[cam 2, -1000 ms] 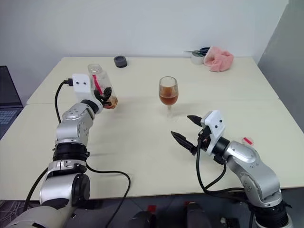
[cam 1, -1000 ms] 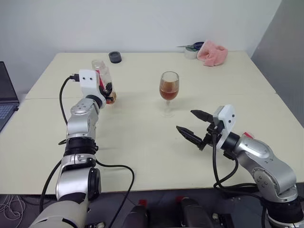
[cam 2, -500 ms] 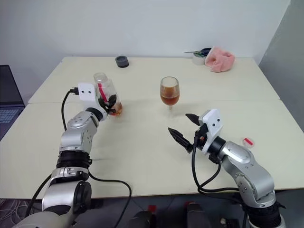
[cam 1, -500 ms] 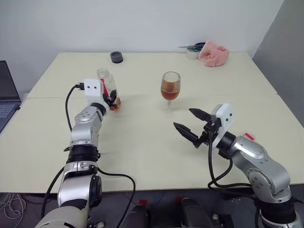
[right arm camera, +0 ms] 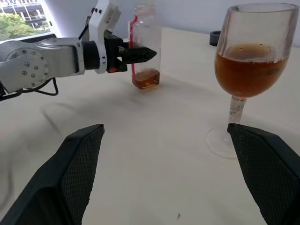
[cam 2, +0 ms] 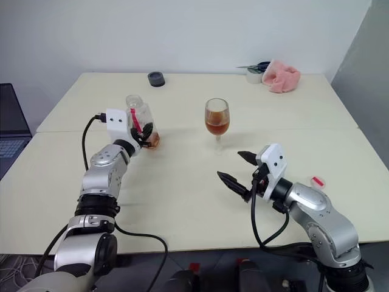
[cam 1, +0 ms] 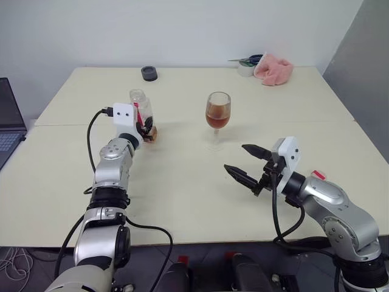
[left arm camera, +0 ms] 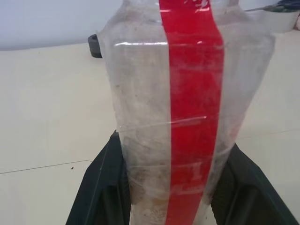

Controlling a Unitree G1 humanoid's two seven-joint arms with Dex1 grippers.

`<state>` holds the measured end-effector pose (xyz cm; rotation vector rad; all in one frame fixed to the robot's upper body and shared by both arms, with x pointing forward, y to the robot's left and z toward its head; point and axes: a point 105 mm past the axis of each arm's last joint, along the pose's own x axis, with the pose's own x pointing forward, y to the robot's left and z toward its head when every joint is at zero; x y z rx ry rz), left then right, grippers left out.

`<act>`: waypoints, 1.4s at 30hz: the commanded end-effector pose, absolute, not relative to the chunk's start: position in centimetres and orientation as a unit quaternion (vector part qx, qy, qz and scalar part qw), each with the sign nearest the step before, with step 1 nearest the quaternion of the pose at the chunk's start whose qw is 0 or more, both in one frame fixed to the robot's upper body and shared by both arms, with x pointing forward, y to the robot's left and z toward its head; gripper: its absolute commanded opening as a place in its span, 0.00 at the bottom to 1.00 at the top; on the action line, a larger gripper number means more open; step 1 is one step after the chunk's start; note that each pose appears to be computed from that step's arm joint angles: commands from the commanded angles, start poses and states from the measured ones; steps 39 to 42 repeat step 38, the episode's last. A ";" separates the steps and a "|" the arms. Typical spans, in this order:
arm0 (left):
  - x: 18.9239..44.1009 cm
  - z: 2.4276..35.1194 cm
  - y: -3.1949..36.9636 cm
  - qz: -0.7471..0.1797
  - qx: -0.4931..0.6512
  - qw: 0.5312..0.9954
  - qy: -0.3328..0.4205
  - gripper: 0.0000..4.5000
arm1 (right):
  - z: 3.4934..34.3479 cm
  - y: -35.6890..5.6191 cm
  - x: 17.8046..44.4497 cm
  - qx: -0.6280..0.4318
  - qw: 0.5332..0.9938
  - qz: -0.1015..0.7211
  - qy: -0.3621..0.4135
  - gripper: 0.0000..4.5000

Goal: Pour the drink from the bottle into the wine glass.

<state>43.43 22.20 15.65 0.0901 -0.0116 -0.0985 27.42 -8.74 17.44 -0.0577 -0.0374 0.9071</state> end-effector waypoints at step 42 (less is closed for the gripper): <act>35.1 10.8 23.7 -0.047 0.052 0.995 0.067 0.99 | 14.4 -13.1 26.4 -0.005 0.950 0.310 0.029 1.00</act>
